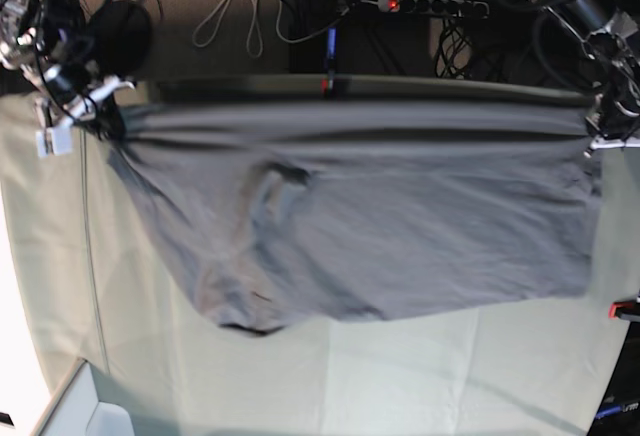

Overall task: Layout the t-shirt on the table in an organized manner, then fold the t-shirt properly
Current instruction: 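Lift the shirt edge with both grippers and pull it flat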

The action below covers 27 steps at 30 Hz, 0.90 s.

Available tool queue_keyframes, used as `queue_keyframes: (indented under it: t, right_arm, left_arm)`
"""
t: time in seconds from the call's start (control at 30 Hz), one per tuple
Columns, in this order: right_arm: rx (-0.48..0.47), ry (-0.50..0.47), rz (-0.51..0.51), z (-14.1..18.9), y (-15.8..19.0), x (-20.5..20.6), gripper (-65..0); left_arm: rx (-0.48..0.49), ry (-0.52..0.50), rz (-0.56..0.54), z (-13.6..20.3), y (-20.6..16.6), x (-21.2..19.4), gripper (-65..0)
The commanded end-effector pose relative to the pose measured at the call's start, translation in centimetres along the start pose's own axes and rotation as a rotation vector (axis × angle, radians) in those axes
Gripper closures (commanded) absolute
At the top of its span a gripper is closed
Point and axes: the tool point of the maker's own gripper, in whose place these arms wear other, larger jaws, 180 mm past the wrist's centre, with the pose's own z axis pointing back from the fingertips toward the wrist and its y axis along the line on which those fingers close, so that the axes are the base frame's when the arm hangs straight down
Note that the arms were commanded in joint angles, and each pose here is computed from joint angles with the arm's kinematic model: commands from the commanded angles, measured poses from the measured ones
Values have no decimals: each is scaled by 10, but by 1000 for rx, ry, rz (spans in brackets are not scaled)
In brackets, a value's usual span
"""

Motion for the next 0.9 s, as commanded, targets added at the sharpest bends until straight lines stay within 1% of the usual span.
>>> queue_keyframes:
  t: [0.0,0.13,0.27,0.43,0.53,0.7,0.73,0.77,0.83,0.87]
  right_arm:
    - [10,-48,19,6,2,13,0]
    - [-21,-51,-10,17,0,4,0]
    - [-46,-23,-36,26,-4,-12,0]
    - [-48,20,-48,34,-3,-31,0]
    - [-41,25,-48,33,0,-33,0]
    - [-41,26,-39,33,-1,-30,0]
    - [-41,24,-36,33,-1,-29,-13]
    - [-43,23,-34,33,-2,-28,-50]
    - [-51,29,-14,35,-8,-26,-148]
    - [-57,41,2,35,-10,-27,-210]
  left_arm:
    - [-3,-37,-13,7,-3,15,0]
    - [2,-53,-50,26,-8,19,0]
    - [15,-85,-78,41,-6,16,0]
    - [35,-84,-82,45,3,12,0]
    - [54,-90,-52,48,15,12,0]
    - [55,-86,-50,50,14,12,-3]
    - [55,-88,-51,50,14,13,-17]
    - [56,-90,-53,50,15,14,-45]
    - [59,-89,-54,51,16,14,-138]
    - [61,-88,-54,51,17,14,-206]
